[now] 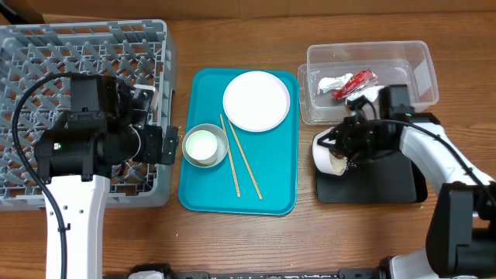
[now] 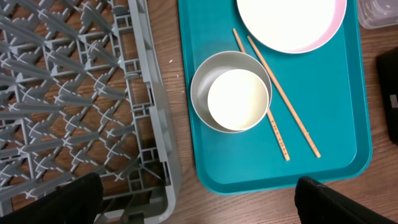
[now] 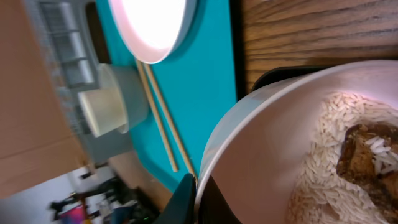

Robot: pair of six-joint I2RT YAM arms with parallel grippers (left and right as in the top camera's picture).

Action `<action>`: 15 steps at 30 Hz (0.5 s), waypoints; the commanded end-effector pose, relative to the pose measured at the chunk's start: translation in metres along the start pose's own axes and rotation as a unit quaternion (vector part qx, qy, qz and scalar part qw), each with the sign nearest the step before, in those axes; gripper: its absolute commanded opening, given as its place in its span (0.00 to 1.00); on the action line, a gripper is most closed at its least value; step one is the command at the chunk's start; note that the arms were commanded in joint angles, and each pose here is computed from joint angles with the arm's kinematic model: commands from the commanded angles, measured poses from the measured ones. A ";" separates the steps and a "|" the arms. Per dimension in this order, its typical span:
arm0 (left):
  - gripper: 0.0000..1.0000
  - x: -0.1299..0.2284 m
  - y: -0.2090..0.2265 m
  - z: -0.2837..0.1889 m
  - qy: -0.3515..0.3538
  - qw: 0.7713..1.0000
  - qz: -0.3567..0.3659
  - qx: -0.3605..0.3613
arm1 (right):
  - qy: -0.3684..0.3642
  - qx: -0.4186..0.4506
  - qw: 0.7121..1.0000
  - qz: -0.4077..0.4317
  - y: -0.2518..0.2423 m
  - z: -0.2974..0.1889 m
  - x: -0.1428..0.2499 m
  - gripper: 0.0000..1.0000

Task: Sort waste into correct bins and load items into the dishwasher
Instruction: 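Tip the pink bowl over the black tray to dump the rice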

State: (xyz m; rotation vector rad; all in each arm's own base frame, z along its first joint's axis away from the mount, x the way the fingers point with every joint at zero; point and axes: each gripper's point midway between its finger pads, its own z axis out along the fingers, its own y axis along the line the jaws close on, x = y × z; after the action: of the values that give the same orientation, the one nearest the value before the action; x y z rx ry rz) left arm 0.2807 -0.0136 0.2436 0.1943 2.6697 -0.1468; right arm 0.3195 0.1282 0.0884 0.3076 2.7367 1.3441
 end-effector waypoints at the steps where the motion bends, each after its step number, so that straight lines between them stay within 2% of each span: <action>1: 1.00 -0.005 0.000 -0.003 -0.007 1.000 -0.005 -0.002 | 0.006 -0.094 0.996 0.002 0.011 -0.013 0.009 0.04; 4: 1.00 -0.004 0.000 -0.003 -0.006 1.000 -0.006 -0.002 | -0.008 -0.152 0.988 -0.001 0.019 -0.032 0.003 0.04; 11: 1.00 -0.004 0.000 -0.003 -0.006 1.000 -0.006 -0.002 | -0.048 -0.190 0.980 0.028 0.011 -0.062 -0.012 0.04; 15: 1.00 -0.004 0.000 -0.003 -0.005 1.000 -0.006 -0.002 | -0.073 -0.247 0.965 0.050 0.013 -0.091 -0.019 0.04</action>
State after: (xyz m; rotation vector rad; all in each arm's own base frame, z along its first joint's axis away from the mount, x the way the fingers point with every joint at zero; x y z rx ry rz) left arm 0.2807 -0.0136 0.2436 0.1943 2.6697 -0.1468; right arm 0.3266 0.0695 0.1288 0.4953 2.3478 1.7407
